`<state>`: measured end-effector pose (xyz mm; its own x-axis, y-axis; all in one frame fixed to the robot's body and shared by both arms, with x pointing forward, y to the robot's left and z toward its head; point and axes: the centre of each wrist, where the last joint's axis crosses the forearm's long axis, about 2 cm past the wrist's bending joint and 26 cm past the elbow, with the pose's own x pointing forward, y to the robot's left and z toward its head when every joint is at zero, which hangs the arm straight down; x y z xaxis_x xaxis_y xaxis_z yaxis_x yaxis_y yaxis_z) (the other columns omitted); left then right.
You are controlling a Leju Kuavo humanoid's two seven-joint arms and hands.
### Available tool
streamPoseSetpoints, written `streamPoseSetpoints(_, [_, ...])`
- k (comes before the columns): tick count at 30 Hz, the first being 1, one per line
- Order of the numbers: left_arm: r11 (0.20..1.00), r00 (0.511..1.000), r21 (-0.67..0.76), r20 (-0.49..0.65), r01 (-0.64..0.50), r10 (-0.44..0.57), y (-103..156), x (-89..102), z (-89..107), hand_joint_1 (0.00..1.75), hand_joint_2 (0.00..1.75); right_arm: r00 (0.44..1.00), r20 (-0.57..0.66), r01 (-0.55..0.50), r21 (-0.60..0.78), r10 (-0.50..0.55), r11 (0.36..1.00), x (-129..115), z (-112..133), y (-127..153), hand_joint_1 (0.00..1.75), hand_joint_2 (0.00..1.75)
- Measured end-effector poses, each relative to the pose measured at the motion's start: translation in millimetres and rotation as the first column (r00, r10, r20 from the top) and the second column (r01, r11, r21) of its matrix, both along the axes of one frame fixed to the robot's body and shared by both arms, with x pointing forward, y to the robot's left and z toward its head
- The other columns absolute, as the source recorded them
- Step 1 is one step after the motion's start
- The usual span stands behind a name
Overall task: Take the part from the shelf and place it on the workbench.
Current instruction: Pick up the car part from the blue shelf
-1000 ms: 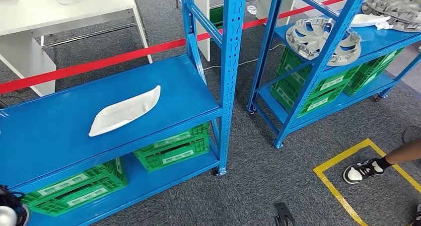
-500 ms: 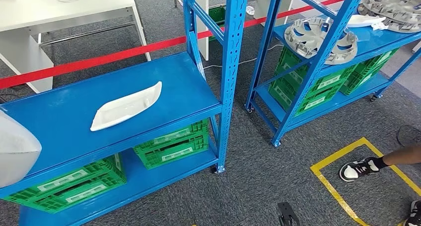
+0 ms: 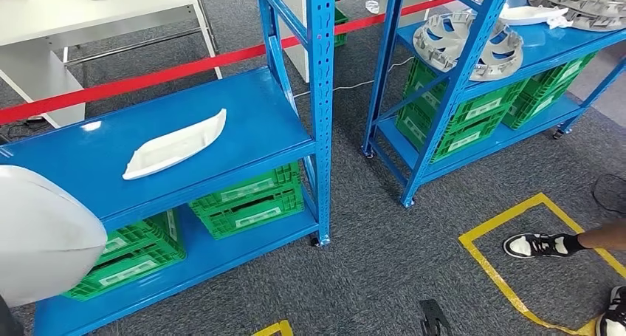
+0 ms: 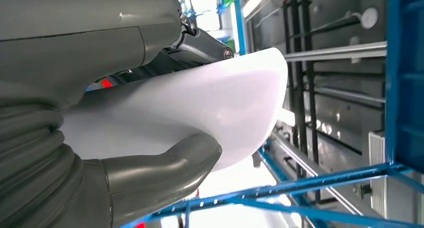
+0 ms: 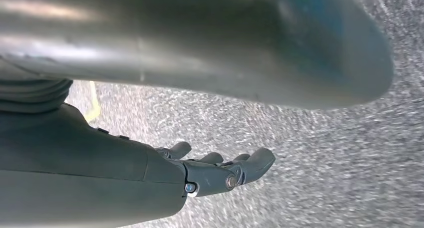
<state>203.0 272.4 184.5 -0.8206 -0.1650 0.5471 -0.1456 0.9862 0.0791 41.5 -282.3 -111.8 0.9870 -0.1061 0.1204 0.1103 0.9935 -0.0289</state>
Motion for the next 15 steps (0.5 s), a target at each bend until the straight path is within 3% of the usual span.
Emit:
streamPoseSetpoints(8, [0.997,0.996,-0.077,-0.082,0.020,-0.026,-8,-19.6,-13.4,1.75,1.75,0.999,-0.033,-0.014,0.003,0.015,1.000,-8,-1,3,0.00,0.00])
streamPoseSetpoints(15, [0.988,0.986,-0.135,-0.136,0.074,-0.093,-2,-31.4,-20.2,1.75,1.75,0.997,0.038,-0.066,-0.002,0.066,0.998,-2,0,4,0.00,0.00])
